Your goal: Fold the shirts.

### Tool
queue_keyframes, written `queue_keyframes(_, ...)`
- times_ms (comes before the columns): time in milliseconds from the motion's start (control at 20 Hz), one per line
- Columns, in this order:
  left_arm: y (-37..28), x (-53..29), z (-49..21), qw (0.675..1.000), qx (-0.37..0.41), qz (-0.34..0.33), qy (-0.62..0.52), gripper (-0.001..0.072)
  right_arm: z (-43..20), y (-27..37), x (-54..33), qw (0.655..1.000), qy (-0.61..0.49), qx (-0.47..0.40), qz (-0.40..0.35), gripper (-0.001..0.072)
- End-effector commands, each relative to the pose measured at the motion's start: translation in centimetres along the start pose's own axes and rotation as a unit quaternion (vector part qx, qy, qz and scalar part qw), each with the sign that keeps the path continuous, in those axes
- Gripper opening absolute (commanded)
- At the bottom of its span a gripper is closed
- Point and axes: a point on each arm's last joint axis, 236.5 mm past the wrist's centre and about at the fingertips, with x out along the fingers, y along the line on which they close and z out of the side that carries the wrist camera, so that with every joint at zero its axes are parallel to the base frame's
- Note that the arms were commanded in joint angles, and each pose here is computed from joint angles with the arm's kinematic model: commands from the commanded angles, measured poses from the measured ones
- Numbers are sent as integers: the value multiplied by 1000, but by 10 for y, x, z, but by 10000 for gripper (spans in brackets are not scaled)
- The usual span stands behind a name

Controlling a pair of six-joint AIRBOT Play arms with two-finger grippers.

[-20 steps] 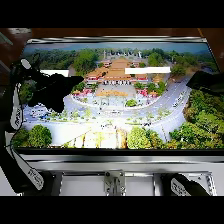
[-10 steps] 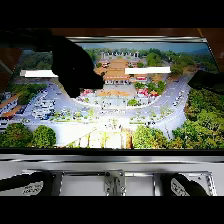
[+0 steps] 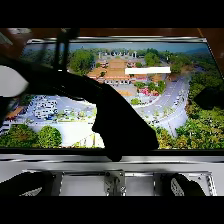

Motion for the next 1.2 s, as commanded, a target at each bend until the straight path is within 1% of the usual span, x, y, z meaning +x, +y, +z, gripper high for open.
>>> queue_keyframes(0,14,89,-82,995,-50,11,91,40,-45,7,20,997,67,20,21,677)
queue_keyframes(150,45,126,-131,981,-105,38,161,41,-90,18,78,987,136,53,68,677)
queue_keyframes(200,48,127,-135,975,-138,38,171,86,-99,25,93,983,143,67,89,677)
queue_keyframes(250,47,124,-132,970,-168,26,176,401,-101,33,102,981,142,79,109,677)
queue_keyframes(300,49,116,-127,967,-182,20,177,720,-99,37,106,980,134,82,118,678)
queue_keyframes(400,67,83,-123,963,-171,28,204,717,-91,31,109,985,114,68,109,678)
queue_keyframes(450,80,62,-126,961,-161,36,222,716,-94,19,110,988,119,52,85,678)
queue_keyframes(500,96,39,-134,957,-156,53,239,715,-104,0,110,989,137,38,45,678)
queue_keyframes(600,120,2,-154,951,-170,83,243,715,-126,-40,108,983,178,26,-40,677)
queue_keyframes(650,125,-7,-171,948,-189,88,241,714,-136,-40,110,979,194,39,-40,678)
queue_keyframes(700,123,-10,-198,942,-211,84,247,714,-148,-25,118,977,209,42,-6,677)
queue_keyframes(800,106,4,-258,925,-273,51,259,707,-178,8,134,965,247,43,73,677)
queue_keyframes(950,78,43,-314,895,-373,-12,243,698,-216,28,150,941,307,72,123,677)
queue_keyframes(1000,73,55,-323,891,-388,-22,234,696,-222,33,153,934,322,81,136,677)
queue_keyframes(1100,61,75,-333,890,-396,-43,221,587,-225,34,158,928,334,90,140,677)
queue_keyframes(1150,56,84,-335,892,-392,-48,218,587,-225,33,161,927,334,94,140,677)
